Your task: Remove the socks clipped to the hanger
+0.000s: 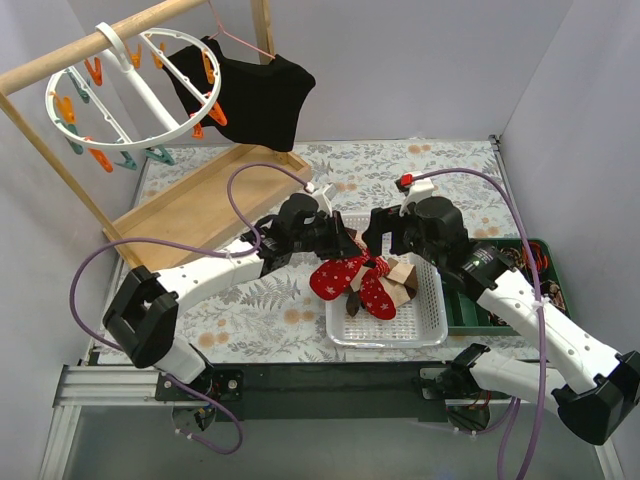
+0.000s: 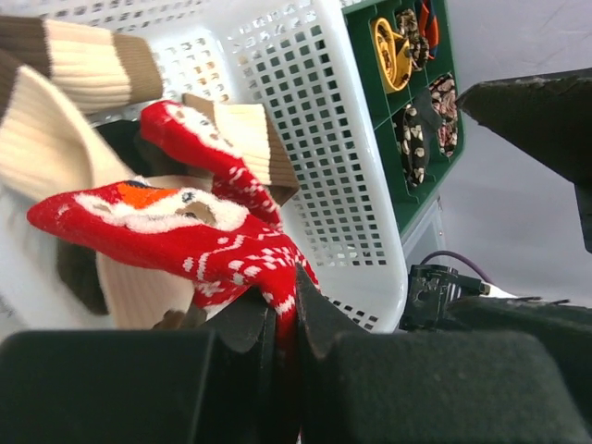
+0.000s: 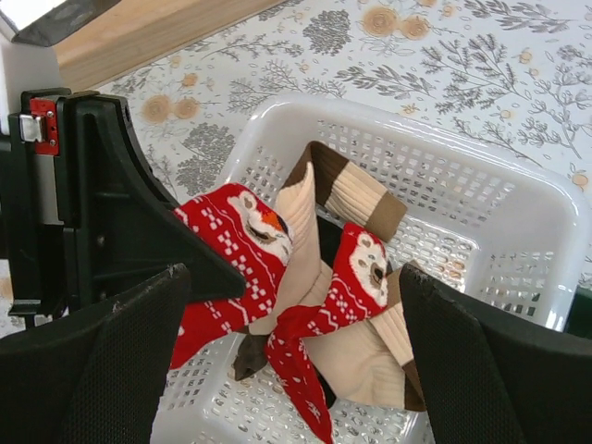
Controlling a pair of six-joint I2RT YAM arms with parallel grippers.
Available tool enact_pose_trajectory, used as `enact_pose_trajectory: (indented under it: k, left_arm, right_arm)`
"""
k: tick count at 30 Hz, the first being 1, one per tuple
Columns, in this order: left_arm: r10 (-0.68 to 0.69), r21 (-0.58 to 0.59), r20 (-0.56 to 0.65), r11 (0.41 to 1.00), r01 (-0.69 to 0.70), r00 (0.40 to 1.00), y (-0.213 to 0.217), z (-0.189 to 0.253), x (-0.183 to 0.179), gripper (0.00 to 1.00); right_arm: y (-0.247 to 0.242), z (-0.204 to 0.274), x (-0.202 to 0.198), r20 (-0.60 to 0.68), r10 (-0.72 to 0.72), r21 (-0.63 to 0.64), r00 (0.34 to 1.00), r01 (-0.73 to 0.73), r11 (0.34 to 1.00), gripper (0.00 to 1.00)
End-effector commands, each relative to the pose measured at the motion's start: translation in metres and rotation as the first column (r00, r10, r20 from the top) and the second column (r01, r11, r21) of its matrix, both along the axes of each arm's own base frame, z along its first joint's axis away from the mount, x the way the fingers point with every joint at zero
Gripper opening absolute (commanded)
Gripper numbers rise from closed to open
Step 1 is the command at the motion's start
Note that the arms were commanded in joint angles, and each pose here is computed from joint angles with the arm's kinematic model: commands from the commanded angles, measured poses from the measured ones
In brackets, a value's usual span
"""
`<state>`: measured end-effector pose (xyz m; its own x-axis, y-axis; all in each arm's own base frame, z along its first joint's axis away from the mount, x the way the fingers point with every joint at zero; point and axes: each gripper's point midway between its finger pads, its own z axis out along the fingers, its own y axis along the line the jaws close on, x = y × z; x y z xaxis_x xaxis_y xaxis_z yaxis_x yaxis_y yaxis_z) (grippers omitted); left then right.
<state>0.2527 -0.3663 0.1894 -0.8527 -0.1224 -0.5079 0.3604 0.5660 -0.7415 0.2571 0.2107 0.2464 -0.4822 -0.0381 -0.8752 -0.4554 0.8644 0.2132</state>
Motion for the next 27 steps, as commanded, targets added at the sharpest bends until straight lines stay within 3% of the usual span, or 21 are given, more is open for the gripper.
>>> enact_pose_trajectory:
  k: [1,10,13,14,16,17,23,27]
  left_arm:
    - [-0.024,-0.082,0.066,0.996,0.029,0.998,-0.024,0.034,0.005,0.04]
    - [-0.1,-0.115,0.043,0.988,0.104,0.994,-0.05,0.02,0.001,0.08]
    - [-0.133,-0.087,-0.012,0.988,0.131,0.991,-0.06,-0.001,0.002,0.22]
    - [-0.127,-0.079,0.003,0.989,0.127,0.992,-0.06,0.002,0.006,0.36]
    - [-0.099,-0.049,0.014,0.994,0.099,0.995,-0.053,0.0,0.007,0.54]
    - [-0.066,-0.039,0.06,0.997,0.069,0.996,-0.045,0.01,0.01,0.73]
    - [0.015,0.014,0.189,1.0,-0.018,0.982,-0.007,0.039,0.008,0.77]
    - [0.041,0.016,0.209,0.999,-0.046,0.977,0.008,0.049,0.002,0.79]
  right_arm:
    - [-0.018,0.004,0.004,0.007,-0.097,-0.01,0.995,0.097,0.995,0.98]
    - [-0.026,0.01,0.004,0.004,-0.16,0.014,0.987,0.16,0.987,0.98]
    - [-0.029,0.012,0.004,0.011,-0.17,0.016,0.985,0.17,0.985,0.98]
    - [-0.03,0.011,0.003,0.009,-0.171,0.01,0.985,0.171,0.985,0.98]
    - [-0.031,0.014,0.002,0.01,-0.175,0.015,0.984,0.175,0.984,0.98]
    - [-0.032,0.014,0.001,0.008,-0.18,0.02,0.984,0.179,0.984,0.98]
    - [-0.03,0.014,-0.004,-0.019,-0.179,0.062,0.984,0.18,0.982,0.98]
    - [-0.024,0.012,-0.008,-0.052,-0.161,0.093,0.986,0.165,0.982,0.98]
